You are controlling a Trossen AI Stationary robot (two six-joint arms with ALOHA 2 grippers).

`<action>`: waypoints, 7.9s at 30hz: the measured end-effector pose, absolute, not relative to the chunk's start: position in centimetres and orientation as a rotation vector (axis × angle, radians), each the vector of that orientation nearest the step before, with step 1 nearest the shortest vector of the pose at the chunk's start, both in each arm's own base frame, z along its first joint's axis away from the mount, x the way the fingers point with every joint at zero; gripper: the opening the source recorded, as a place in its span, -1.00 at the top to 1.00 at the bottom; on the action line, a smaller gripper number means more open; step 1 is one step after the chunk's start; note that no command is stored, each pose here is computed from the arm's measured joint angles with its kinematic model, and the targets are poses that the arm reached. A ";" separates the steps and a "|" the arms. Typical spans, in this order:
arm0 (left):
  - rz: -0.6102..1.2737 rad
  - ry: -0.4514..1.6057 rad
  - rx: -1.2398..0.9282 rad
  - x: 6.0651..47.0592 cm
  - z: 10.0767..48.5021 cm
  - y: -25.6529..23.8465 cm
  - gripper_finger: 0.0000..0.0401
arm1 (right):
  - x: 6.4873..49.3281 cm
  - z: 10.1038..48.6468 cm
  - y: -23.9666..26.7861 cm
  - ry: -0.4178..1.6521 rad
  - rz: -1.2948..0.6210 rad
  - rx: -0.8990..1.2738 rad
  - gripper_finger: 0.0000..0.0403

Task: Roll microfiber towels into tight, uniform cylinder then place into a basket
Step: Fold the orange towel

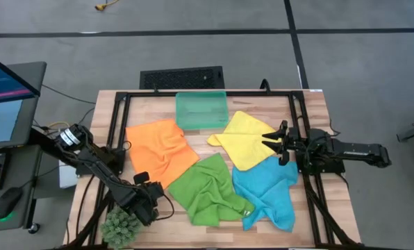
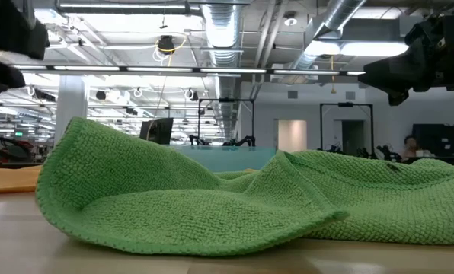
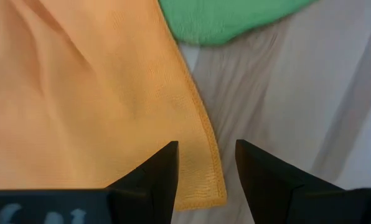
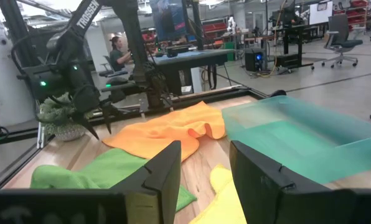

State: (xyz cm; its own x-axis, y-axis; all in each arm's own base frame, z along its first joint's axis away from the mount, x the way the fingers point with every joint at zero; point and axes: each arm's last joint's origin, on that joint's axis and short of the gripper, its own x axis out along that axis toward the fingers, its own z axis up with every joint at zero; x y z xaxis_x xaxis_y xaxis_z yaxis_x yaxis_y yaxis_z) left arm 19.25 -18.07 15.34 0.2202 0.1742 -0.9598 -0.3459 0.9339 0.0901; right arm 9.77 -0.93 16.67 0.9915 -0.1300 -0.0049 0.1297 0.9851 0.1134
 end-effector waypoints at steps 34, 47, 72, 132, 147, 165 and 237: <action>0.509 1.329 -0.140 17.6 13.2 -16.2 0.97 | 9.8 16.7 -0.9 -0.002 -0.131 0.114 0.21; 0.319 1.288 -0.187 19.9 15.8 -18.6 1.00 | 9.8 16.7 -0.9 -0.002 -0.131 0.114 0.21; 0.228 1.247 -0.188 21.1 19.8 -20.6 1.00 | 9.8 16.7 -0.9 -0.001 -0.131 0.091 0.21; 0.276 1.296 -0.211 20.8 20.2 -20.4 1.00 | 24.3 21.0 8.6 0.557 0.182 0.306 0.21; 0.280 1.288 -0.209 20.8 20.2 -20.4 1.00 | 29.2 16.8 10.8 0.801 0.257 0.300 0.21; 0.281 1.286 -0.217 20.8 20.2 -20.4 1.00 | 30.5 11.2 10.5 1.001 0.193 0.283 0.21; 0.280 1.289 -0.219 20.8 20.2 -20.4 1.00 | 19.0 22.4 -3.7 1.041 -0.974 0.346 0.87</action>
State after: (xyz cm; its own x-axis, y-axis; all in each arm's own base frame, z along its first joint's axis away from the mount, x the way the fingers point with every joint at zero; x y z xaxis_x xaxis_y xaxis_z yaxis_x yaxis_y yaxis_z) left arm 20.83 -20.42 20.18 0.2520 0.0821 -0.9642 -0.3253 0.9456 -0.0045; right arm 18.98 -3.71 22.43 0.1533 -0.5105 -0.8461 0.8104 0.5549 -0.1880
